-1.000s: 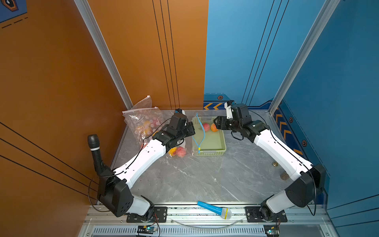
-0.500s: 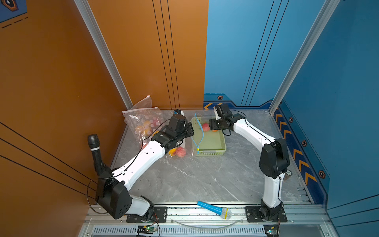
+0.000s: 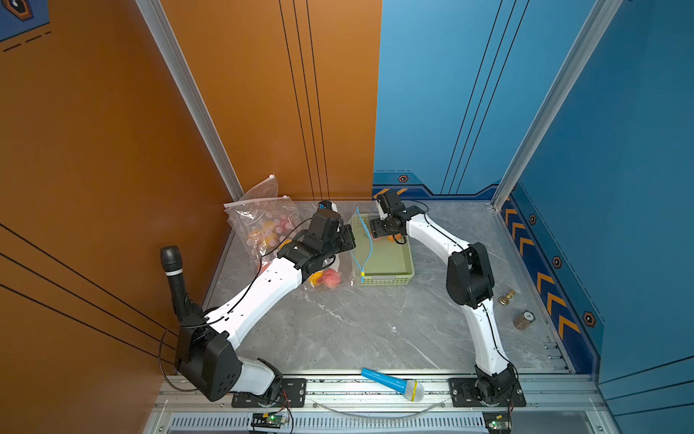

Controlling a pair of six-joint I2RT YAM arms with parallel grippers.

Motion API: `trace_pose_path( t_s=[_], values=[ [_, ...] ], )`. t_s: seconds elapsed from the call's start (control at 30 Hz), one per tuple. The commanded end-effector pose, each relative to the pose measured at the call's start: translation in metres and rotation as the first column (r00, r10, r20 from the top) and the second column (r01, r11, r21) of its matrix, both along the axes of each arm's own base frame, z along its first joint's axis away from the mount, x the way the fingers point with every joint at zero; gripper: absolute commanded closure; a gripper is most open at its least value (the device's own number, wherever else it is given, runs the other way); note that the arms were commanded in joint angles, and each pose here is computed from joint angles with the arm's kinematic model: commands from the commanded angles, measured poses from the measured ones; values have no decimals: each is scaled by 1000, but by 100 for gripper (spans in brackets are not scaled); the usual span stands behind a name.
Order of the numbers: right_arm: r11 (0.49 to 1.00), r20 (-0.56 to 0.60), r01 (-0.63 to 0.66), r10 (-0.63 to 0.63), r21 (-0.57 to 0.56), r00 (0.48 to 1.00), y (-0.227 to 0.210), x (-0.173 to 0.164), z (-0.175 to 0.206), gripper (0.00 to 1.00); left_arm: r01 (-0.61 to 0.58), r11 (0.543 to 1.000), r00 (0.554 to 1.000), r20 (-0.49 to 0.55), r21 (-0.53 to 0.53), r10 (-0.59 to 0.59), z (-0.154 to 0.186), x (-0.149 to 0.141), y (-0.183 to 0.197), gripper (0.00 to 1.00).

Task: Place the peach in a zip-top bag and seal the zipper
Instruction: Pick up the peach from the basket.

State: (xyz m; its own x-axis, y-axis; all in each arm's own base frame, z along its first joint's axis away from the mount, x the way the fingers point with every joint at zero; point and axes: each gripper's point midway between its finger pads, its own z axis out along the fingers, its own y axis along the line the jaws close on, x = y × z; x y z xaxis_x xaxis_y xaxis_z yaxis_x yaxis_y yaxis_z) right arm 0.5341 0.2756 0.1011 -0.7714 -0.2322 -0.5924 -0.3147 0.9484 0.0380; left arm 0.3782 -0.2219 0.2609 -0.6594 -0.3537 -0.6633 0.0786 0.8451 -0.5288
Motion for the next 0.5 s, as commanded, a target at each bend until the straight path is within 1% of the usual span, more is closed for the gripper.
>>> trace_pose_path(
  t_s=[0.0, 0.3, 0.4, 0.47],
  values=[
    [997, -2, -29, 29, -77, 1000, 1, 3, -8, 21, 3, 1000, 1000, 21, 4, -3, 13, -3, 0, 100],
    [992, -41, -67, 63, -112, 997, 9, 9, -43, 20, -4, 1000, 1000, 18, 4, 4, 13, -5, 0, 100],
    [989, -59, -85, 78, -124, 995, 12, 8, -54, 22, -2, 1000, 1000, 18, 3, 2, 12, -7, -1, 100],
    [988, -69, -91, 83, -125, 994, 13, 7, -60, 25, -3, 1000, 1000, 16, 3, 3, 11, -8, -1, 100]
  ],
)
